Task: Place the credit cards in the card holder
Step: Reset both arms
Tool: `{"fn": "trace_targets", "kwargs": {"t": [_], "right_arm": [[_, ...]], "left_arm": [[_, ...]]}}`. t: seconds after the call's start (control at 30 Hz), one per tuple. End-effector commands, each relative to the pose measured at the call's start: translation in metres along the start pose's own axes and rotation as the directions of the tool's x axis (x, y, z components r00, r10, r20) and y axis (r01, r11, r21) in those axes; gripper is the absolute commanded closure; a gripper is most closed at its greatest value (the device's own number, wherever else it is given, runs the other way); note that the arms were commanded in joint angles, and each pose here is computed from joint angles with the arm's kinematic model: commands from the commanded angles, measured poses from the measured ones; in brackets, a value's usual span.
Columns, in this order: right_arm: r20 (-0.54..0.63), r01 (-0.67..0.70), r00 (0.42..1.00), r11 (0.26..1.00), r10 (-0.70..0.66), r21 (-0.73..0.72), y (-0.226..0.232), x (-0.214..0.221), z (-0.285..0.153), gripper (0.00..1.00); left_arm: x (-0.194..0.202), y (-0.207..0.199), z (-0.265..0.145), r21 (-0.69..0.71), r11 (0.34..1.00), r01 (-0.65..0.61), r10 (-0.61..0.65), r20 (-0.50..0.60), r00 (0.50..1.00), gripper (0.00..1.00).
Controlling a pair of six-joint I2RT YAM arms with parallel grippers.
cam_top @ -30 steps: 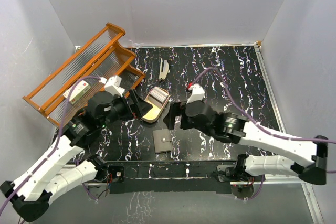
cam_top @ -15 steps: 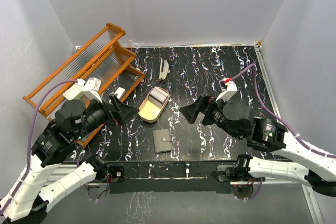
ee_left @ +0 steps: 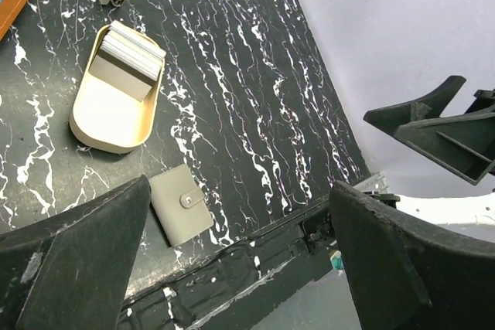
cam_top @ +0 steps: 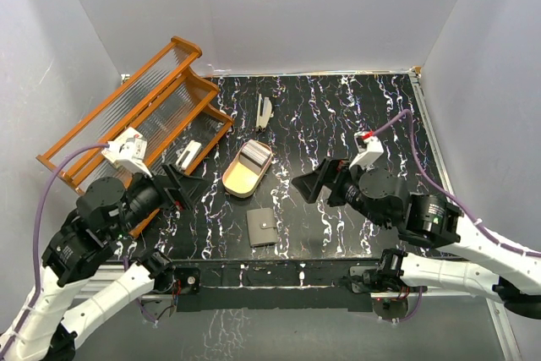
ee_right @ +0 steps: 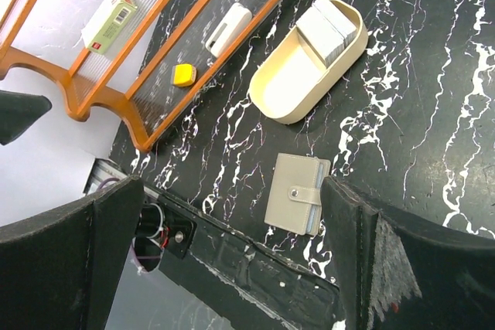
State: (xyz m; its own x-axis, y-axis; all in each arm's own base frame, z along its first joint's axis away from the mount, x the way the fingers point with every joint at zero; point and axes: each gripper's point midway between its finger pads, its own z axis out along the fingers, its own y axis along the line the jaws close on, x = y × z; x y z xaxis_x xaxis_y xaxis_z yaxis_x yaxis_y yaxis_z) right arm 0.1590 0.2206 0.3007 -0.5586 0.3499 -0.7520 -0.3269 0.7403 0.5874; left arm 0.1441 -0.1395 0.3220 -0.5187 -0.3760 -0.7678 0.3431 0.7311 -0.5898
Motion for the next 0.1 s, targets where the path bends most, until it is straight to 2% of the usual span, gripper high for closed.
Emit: {"fn": "trace_targets", "kwargs": {"t": [0.0, 0.07], "right_arm": [[0.032, -0.034, 0.999, 0.999, 0.035, -0.021, 0.0046, -0.0096, -0.0055, 0.02], [0.031, -0.038, 0.999, 0.999, 0.039, -0.023, 0.0049, -0.0084, -0.0048, 0.02]], "left_arm": [[-0.0014, 0.0045, 0.0039, -0.025, 1.000, 0.009, -0.009, 0.014, 1.000, 0.01], [-0.0017, 0.0048, 0.0040, -0.028, 1.000, 0.008, -0.008, 0.014, 1.000, 0.01]]}}
